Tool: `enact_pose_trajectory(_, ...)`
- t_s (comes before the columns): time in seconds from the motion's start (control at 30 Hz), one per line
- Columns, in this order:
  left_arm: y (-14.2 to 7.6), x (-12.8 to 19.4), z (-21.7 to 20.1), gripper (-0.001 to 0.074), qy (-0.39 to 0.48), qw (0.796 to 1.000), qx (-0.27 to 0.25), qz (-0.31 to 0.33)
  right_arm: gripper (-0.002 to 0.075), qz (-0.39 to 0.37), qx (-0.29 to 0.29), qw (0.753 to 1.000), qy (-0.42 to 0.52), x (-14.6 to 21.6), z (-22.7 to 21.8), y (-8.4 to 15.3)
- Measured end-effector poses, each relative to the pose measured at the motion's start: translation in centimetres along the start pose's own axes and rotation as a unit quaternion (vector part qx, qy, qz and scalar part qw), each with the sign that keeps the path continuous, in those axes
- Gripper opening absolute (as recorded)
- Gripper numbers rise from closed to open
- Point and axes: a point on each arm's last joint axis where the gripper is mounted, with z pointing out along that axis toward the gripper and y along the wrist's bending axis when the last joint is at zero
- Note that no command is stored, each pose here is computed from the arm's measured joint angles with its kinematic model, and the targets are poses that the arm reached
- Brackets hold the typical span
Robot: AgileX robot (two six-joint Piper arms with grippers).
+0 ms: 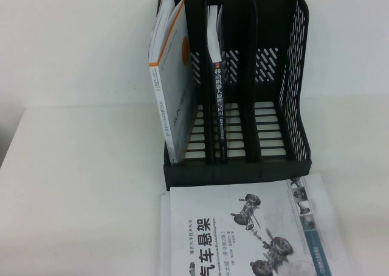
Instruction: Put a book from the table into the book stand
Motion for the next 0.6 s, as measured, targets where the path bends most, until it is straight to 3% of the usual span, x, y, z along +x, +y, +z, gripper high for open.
enact_pose_trajectory(0.4, 0.0, 0.0, 0.0, -0.0002, 0.0, 1.0, 0.0, -0.001, -0.0001, -0.005, 0.002, 1.0, -0.022, 0.8, 0.1, -0.3)
enact_pose_trajectory(0.6, 0.0, 0.0, 0.0, -0.0002, 0.0, 1.0, 0.0, -0.001, -0.0001, -0.004, 0.046, 0.98, -0.193, 3.2, -0.6, -1.8)
